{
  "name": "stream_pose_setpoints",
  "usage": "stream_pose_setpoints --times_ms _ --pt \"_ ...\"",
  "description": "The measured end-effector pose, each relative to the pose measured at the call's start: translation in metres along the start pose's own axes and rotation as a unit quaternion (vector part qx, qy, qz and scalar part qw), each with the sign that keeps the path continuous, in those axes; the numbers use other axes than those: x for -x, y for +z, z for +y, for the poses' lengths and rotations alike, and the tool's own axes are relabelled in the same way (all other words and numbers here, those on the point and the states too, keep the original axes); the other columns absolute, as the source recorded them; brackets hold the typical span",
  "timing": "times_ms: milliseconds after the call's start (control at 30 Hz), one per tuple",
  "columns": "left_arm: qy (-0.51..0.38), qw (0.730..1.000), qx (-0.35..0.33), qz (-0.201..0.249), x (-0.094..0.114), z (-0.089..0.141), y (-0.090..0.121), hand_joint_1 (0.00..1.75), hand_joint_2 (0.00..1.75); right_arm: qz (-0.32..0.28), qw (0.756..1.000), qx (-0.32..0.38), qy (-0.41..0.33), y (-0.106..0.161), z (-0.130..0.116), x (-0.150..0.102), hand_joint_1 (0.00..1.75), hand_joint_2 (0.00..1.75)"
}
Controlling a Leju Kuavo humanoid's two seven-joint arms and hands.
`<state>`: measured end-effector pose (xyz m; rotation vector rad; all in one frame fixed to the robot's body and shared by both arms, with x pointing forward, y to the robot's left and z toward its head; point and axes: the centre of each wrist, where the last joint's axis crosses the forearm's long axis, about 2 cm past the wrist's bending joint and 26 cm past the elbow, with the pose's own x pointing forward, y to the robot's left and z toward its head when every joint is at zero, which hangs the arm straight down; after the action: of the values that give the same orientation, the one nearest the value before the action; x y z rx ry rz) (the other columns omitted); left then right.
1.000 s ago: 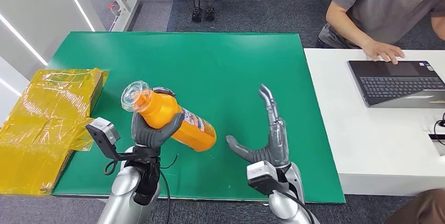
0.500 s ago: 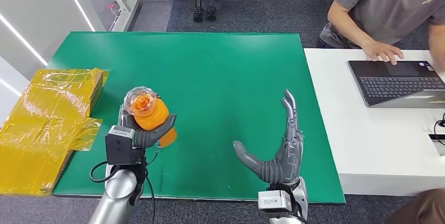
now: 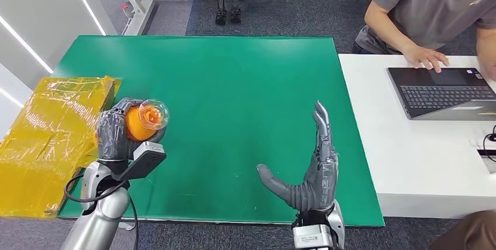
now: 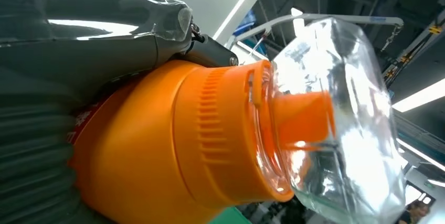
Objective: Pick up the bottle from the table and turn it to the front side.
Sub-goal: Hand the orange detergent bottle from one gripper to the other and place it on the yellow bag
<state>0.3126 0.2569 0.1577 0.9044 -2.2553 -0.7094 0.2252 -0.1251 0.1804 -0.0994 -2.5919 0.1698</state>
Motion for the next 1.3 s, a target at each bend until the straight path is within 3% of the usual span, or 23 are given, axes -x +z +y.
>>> stream_pose_setpoints --times_ms 233,467,600,800,1000,1300 --pt "-0.096 0.995 0.034 -0.017 0.020 0.015 0.004 1.75 1.75 0.000 1.000 0.004 -0.017 0.001 0.001 0.000 0.00 1.75" --pt "-0.233 0.955 0.176 -0.048 0.069 0.025 0.015 1.75 1.75 0.002 0.999 -0.007 -0.047 -0.004 0.005 0.003 0.00 1.75" --pt "-0.242 0.934 0.260 -0.032 0.090 0.021 0.037 1.75 1.75 0.004 0.998 -0.019 -0.063 -0.005 0.006 0.004 0.00 1.75" --pt "-0.248 0.913 0.325 -0.002 0.116 0.022 0.055 1.75 1.75 0.016 0.995 -0.020 -0.099 -0.006 0.004 0.004 0.00 1.75" --pt "-0.316 0.865 0.389 -0.005 0.137 0.025 0.057 1.75 1.75 0.021 0.993 -0.013 -0.117 -0.011 0.003 0.006 0.00 1.75" --pt "-0.351 0.830 0.433 -0.013 0.152 0.020 0.037 1.75 1.75 0.018 0.993 -0.003 -0.118 -0.018 0.004 0.007 0.00 1.75"
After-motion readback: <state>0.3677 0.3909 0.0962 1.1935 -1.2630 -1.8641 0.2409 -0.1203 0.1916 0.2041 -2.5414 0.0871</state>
